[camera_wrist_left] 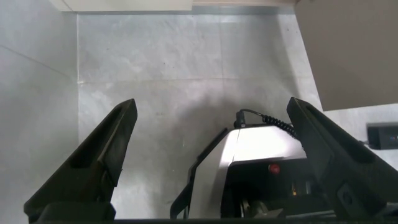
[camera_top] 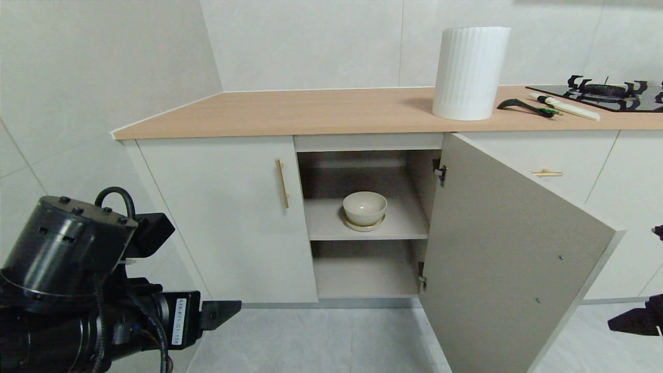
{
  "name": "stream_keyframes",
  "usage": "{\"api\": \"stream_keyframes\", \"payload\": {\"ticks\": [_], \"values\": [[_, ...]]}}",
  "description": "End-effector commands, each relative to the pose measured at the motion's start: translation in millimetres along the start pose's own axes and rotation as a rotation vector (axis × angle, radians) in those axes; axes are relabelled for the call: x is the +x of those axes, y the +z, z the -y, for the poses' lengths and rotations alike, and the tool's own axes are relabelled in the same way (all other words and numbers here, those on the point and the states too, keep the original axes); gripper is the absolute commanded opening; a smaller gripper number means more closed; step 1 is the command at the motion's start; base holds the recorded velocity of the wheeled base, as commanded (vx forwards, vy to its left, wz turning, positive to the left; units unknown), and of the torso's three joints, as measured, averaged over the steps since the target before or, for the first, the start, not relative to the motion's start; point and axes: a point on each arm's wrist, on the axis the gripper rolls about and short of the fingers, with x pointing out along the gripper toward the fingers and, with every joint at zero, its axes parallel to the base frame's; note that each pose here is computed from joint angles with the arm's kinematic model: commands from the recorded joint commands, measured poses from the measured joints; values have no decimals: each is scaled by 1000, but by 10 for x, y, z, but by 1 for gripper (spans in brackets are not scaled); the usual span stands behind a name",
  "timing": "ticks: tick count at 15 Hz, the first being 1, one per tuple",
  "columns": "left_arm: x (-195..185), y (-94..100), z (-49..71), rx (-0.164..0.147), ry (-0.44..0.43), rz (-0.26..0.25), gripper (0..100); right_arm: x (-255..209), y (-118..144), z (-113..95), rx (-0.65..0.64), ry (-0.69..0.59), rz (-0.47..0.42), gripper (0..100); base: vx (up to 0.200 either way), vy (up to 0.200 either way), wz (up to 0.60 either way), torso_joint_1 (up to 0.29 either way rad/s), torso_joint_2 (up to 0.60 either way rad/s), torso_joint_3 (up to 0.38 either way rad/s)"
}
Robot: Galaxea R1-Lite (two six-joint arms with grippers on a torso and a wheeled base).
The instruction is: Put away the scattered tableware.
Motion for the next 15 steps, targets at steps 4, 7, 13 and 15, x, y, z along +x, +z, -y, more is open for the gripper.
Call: {"api": "stream_keyframes", "payload": {"ticks": [4,7,13,15], "values": [[4,3,2,-1,-1,2,100,112,229,147,133,-40,103,100,0,0,0,0,0,0],[0,4,1,-1,0,4,100,223,352,182,191,-53,146,100,0,0,0,0,0,0],[-6,7,1,-2,-2,6,100,418,562,126,345,-6,228,100,0,0,0,0,0,0],[-6,7,1,-2,-3,6,100,423,568,121,352,12,230,100,0,0,0,0,0,0]]}}
